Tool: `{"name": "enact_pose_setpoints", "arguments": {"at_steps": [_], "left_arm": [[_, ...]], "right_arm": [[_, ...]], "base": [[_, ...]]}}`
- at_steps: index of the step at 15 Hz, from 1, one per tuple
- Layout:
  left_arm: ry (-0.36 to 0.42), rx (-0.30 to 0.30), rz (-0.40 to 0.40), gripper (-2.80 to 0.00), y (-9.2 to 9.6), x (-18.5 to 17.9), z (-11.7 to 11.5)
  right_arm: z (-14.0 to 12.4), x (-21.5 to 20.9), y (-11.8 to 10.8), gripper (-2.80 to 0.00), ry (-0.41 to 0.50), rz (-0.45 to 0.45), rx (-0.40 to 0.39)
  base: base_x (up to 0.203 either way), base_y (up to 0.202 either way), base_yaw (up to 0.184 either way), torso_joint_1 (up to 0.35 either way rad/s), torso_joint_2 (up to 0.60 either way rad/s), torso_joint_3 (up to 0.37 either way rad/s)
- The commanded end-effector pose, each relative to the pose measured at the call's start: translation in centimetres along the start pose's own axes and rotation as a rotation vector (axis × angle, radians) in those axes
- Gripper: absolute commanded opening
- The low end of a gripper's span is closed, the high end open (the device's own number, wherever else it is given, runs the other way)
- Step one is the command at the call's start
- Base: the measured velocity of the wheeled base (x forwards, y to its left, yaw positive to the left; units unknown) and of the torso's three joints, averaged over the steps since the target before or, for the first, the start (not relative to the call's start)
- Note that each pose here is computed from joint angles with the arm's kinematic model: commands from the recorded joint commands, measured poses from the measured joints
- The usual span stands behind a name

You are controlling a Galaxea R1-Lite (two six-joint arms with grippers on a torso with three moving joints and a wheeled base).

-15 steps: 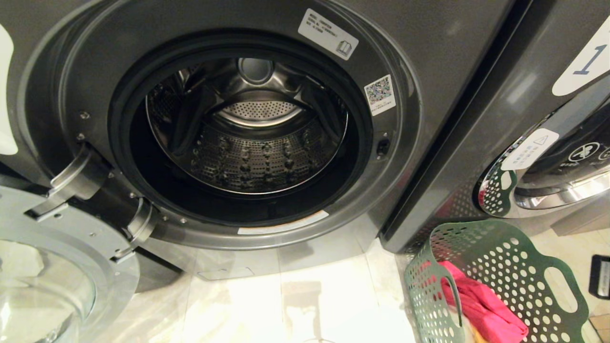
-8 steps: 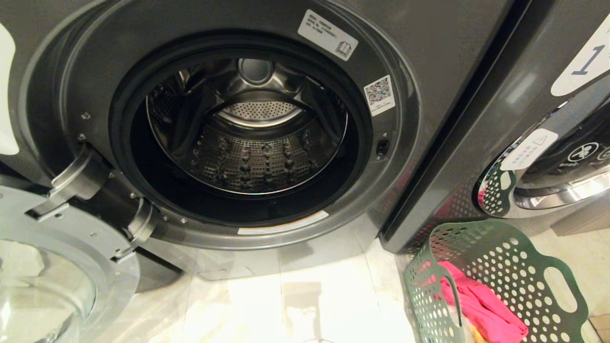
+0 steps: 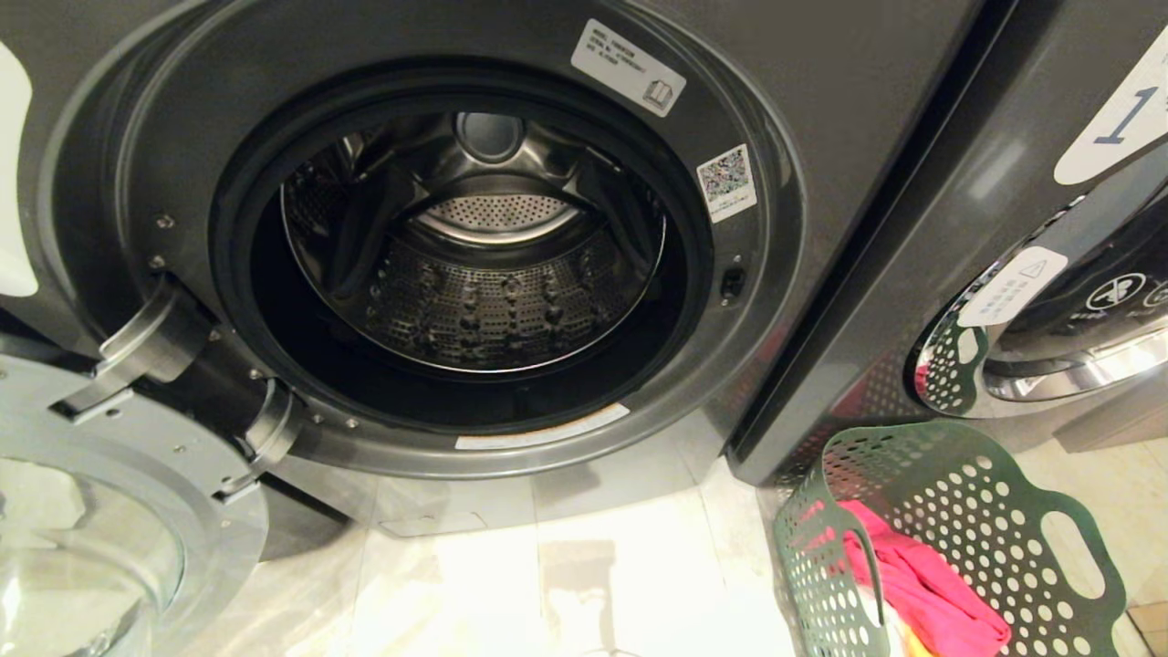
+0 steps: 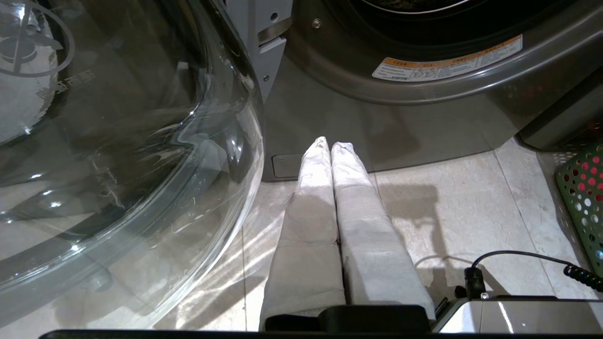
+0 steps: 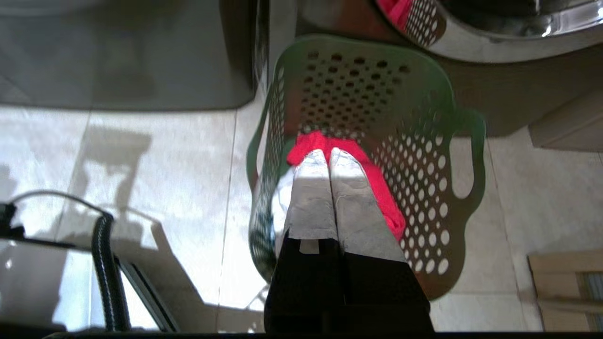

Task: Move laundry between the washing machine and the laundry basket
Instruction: Close the washing machine door with the left hand

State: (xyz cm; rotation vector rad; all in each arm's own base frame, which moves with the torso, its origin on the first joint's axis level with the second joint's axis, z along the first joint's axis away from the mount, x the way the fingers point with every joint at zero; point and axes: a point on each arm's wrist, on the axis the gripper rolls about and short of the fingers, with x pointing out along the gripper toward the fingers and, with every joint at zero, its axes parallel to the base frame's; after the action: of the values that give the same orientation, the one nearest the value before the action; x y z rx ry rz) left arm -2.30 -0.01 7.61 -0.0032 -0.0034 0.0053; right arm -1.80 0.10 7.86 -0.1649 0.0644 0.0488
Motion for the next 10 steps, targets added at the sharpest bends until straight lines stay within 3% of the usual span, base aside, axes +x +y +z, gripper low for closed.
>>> {"name": "enact_pose_setpoints", "arguments": {"at_steps": [1,10], "left_arm": [[-0.001,0.0,0.001,-2.8,0.0,-0.01,0.0],[-0.001,0.0,-0.001,-2.8,0.0,-0.01,0.0]], "right_arm": [[-0.29,-0.48,0.07,-2.8,-0.068,-0.006,0.068],[-0.36,-0.45,0.0,-2.8,-0.061,-0.04,0.097]], "base": [[0.0,0.0,0.0,0.0,0.0,0.0],[0.0,0.0,0.0,0.0,0.0,0.0]]}}
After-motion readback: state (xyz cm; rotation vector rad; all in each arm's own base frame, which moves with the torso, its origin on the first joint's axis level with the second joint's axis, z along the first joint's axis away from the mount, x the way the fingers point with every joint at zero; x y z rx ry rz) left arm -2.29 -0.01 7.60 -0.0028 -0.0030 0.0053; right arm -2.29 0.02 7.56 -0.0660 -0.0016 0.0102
